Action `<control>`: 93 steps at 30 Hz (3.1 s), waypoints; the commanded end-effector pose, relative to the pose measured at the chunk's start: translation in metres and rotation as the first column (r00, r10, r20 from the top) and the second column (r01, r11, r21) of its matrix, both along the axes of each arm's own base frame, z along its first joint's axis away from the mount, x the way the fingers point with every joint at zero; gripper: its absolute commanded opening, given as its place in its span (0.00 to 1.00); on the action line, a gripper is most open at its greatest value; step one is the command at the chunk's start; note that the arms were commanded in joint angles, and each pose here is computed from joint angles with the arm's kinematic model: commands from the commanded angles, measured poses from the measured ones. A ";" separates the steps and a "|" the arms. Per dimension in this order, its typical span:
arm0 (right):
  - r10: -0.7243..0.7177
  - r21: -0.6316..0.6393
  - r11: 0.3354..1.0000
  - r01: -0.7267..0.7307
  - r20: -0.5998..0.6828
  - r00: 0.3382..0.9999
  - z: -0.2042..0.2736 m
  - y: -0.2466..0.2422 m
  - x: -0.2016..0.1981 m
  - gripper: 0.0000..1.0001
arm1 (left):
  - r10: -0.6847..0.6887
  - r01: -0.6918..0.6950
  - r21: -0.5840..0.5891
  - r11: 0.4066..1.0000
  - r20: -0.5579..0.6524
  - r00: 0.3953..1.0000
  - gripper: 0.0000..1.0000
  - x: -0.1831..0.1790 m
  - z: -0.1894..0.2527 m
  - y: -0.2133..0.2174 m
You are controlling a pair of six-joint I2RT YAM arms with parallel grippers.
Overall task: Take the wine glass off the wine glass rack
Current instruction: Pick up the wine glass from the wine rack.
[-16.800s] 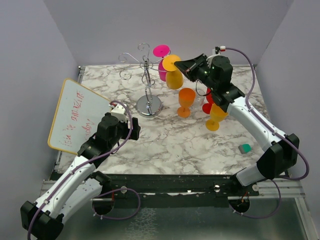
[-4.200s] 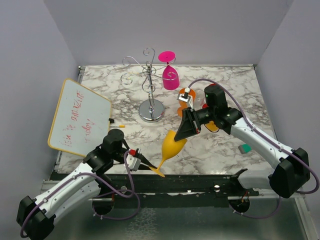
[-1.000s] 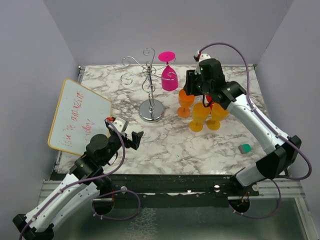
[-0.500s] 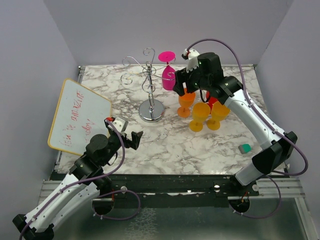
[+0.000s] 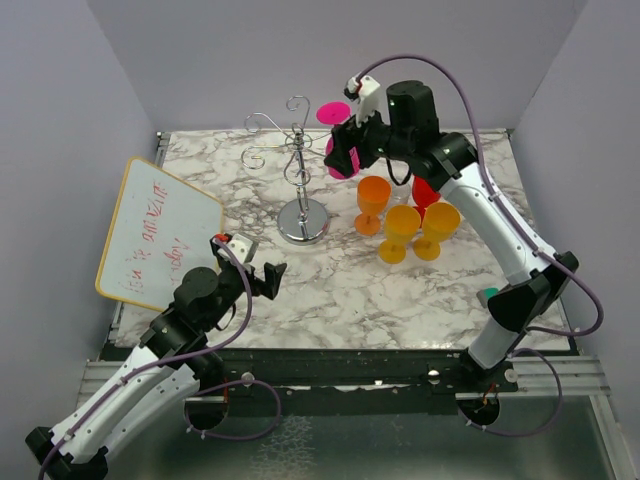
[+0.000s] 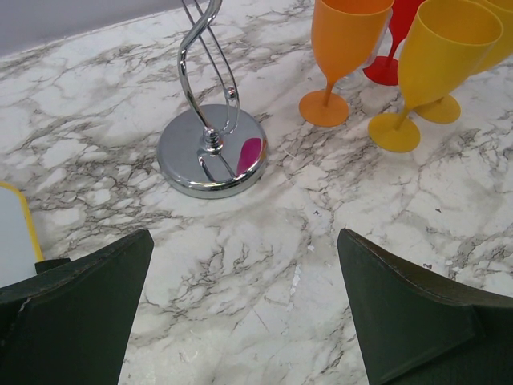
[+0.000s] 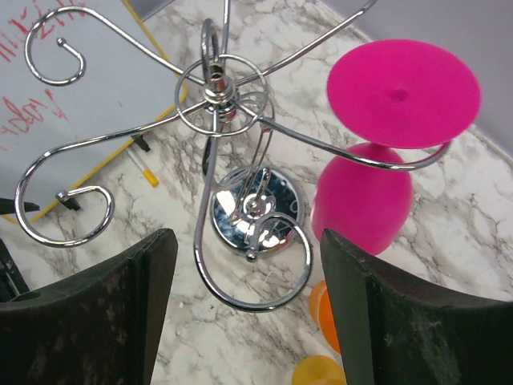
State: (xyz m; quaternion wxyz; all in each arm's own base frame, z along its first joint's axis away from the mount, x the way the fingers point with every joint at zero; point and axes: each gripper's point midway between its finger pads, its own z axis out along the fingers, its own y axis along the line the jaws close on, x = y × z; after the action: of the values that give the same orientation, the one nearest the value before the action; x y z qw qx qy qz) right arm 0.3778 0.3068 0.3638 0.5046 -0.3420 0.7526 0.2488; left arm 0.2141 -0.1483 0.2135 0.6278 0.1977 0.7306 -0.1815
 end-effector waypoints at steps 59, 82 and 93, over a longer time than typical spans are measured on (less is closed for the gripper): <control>-0.165 0.392 0.862 0.321 -0.382 0.909 0.025 -0.037 0.052 0.69 | 0.026 -0.026 -0.011 1.000 0.028 0.999 0.99 0.000 0.011 0.008; -0.146 0.398 0.857 0.327 -0.421 0.895 0.012 -0.034 0.058 0.06 | 0.036 -0.036 -0.007 0.999 0.027 0.999 0.99 0.001 0.010 0.011; -0.109 0.451 0.835 0.317 -0.428 0.897 0.025 -0.032 0.049 0.01 | 0.034 -0.034 -0.007 0.999 0.024 0.999 0.99 0.000 0.010 0.010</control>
State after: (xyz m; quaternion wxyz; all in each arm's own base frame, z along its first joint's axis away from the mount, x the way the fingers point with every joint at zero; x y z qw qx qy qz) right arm 0.4370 0.2781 0.3758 0.4376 -0.0552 0.7884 0.4288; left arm 0.2130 -0.1428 0.2153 0.6317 0.1919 0.7296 -0.1782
